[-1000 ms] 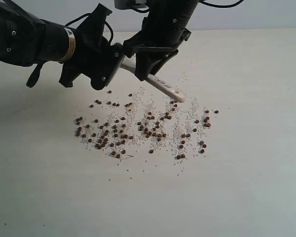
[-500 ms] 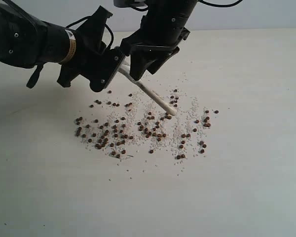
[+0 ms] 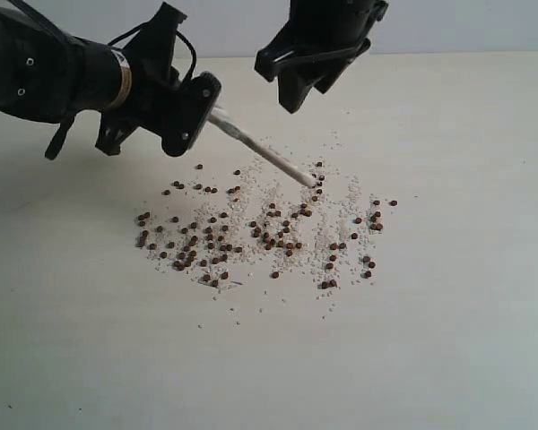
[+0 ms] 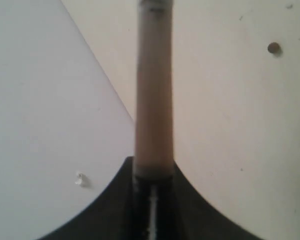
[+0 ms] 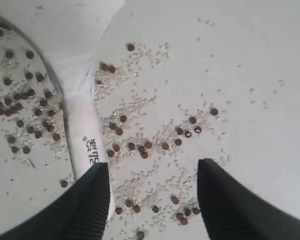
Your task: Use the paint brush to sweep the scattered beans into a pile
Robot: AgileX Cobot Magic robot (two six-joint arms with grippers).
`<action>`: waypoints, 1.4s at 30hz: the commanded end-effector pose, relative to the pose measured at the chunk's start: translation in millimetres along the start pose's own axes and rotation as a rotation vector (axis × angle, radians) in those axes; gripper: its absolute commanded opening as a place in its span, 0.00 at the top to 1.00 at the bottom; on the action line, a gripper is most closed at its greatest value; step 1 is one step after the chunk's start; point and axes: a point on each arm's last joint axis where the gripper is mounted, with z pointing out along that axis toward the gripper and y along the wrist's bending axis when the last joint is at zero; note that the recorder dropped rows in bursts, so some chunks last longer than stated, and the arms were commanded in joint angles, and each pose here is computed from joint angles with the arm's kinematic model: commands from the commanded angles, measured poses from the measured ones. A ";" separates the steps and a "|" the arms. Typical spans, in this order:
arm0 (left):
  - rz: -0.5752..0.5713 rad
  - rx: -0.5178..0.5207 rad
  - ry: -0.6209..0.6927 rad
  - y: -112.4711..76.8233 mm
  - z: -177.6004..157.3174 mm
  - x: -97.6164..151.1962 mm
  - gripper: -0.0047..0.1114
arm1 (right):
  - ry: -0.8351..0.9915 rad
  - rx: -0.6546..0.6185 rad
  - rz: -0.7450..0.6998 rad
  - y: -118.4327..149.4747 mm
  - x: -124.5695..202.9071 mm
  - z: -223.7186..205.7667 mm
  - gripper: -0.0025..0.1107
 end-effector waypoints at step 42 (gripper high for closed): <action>-1.411 0.069 -0.116 -45.4 -77.4 8.8 0.96 | -0.690 0.890 0.325 -16.2 153.8 -138.3 0.98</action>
